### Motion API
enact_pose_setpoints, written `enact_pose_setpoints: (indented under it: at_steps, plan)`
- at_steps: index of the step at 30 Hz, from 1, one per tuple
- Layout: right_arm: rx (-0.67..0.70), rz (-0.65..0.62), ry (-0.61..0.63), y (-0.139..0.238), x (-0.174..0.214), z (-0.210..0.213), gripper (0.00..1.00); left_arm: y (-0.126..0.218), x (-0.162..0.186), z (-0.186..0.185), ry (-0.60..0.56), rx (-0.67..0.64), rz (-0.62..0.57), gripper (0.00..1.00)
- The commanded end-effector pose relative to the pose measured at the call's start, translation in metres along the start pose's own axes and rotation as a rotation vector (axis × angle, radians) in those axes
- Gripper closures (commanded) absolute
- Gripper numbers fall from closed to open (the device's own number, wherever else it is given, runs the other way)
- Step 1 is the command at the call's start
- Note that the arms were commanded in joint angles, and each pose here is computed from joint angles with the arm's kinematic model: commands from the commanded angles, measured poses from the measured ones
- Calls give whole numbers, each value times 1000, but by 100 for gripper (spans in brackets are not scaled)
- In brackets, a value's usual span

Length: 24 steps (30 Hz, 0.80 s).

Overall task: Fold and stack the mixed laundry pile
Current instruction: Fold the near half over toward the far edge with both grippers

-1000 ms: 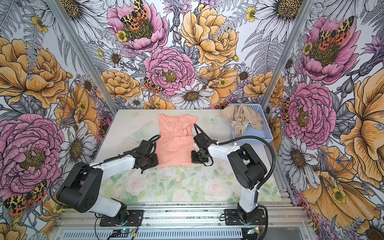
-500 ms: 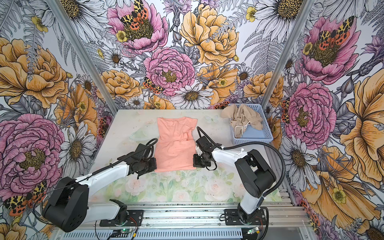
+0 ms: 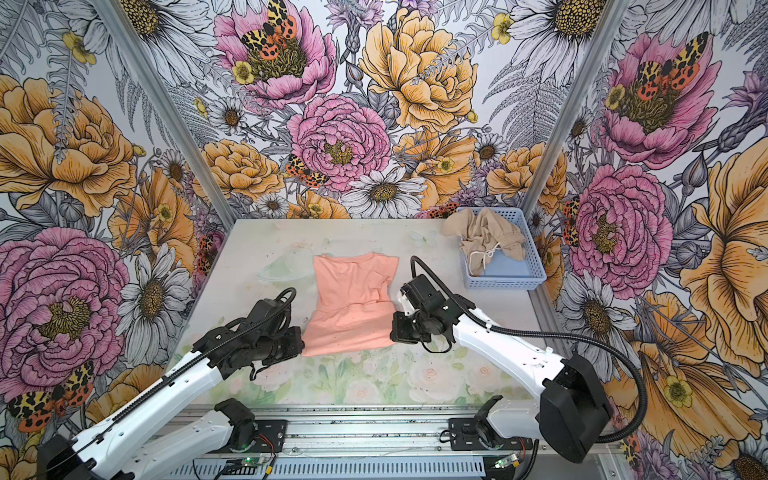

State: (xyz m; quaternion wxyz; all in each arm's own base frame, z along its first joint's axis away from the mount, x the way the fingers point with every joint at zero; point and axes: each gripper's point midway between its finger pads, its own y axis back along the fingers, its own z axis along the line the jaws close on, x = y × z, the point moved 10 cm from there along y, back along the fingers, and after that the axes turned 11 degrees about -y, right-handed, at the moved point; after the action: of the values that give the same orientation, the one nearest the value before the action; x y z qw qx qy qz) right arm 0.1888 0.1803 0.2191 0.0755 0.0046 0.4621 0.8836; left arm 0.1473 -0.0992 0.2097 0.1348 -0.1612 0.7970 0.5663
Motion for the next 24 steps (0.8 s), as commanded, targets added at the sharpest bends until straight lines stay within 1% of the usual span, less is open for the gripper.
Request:
enact_pose_setpoints:
  at_steps: [1, 6, 9, 11, 14, 17, 24]
  plan:
    - [21, 18, -59, 18, 17, -1, 100, 29, 2, -3, 35, -24, -28, 100]
    - [6, 1, -79, 50, 29, 8, 100, 60, -3, -18, 11, -11, -58, 100]
    - [9, -19, -70, 64, 26, 16, 100, 68, -10, -25, 0, -6, -65, 100]
    - [8, -37, -55, 68, 17, 22, 100, 68, -17, -28, -1, -17, -72, 100]
    - [28, -75, -37, 67, -9, 28, 100, 60, -31, -28, -9, -60, -61, 100]
    - [37, -108, -19, 62, -40, 32, 100, 48, -49, -26, 1, -37, -66, 100]
    - [49, -117, -41, 35, -100, 28, 100, 14, -109, -23, -42, -52, -72, 100]
